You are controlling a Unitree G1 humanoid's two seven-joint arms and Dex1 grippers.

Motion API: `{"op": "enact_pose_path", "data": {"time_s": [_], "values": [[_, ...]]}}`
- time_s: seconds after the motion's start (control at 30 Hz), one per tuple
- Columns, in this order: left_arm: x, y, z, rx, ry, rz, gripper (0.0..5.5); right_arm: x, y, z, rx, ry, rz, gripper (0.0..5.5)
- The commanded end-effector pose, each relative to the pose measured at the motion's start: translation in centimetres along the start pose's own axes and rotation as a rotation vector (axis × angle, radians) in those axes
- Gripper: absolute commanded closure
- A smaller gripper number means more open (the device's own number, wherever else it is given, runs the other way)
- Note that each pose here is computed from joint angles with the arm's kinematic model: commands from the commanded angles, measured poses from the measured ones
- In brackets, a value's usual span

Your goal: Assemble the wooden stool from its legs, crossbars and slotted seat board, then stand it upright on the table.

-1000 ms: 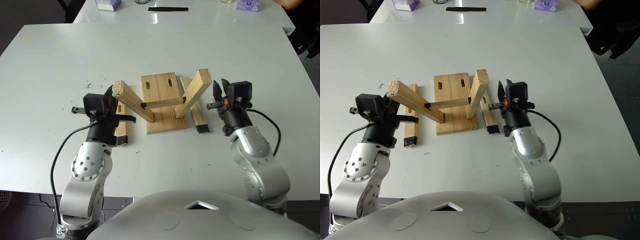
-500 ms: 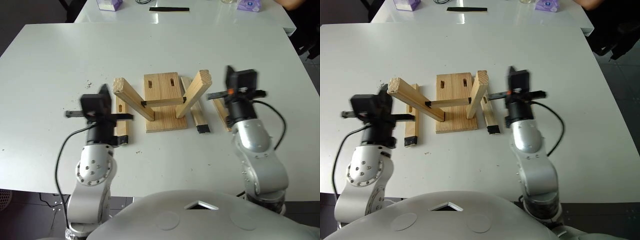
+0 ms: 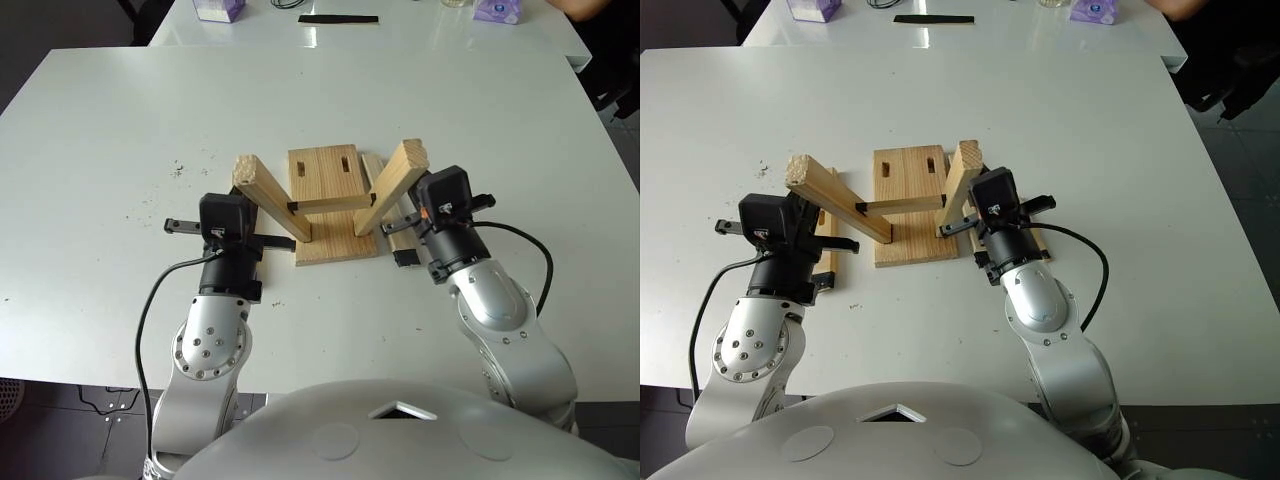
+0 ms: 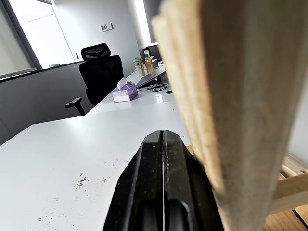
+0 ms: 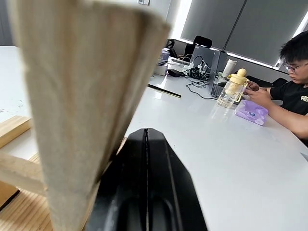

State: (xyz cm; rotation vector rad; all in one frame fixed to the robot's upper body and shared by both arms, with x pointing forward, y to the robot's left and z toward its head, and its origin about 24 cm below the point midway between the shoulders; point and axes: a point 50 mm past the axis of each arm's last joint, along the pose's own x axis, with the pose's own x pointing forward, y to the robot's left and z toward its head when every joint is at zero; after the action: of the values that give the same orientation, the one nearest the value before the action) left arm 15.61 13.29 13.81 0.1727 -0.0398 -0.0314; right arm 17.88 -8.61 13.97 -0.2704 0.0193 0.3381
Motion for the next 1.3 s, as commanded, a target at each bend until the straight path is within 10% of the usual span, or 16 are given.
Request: {"op": "enact_pose_path", "data": {"time_s": [0.03, 0.27, 0.6, 1.3], "values": [[0.2, -0.3, -0.5, -0.038, 0.024, -0.036, 5.50, 0.0, 2.6, 0.4, 0.046, -0.024, 0.253, 5.48], [0.2, 7.7, -2.9, -0.084, 0.099, 0.286, 5.50, 2.0, -8.3, -1.9, -0.027, 0.016, -0.322, 5.48], [7.7, 8.3, 8.1, -0.569, -0.326, -0.380, 5.50, 5.7, -8.3, 9.2, 0.309, -0.412, 0.639, 5.48], [5.9, 5.5, 10.0, -0.668, -0.180, -0.593, 5.50, 5.3, -5.9, 9.5, 0.354, -0.410, 0.840, 5.48]]}}
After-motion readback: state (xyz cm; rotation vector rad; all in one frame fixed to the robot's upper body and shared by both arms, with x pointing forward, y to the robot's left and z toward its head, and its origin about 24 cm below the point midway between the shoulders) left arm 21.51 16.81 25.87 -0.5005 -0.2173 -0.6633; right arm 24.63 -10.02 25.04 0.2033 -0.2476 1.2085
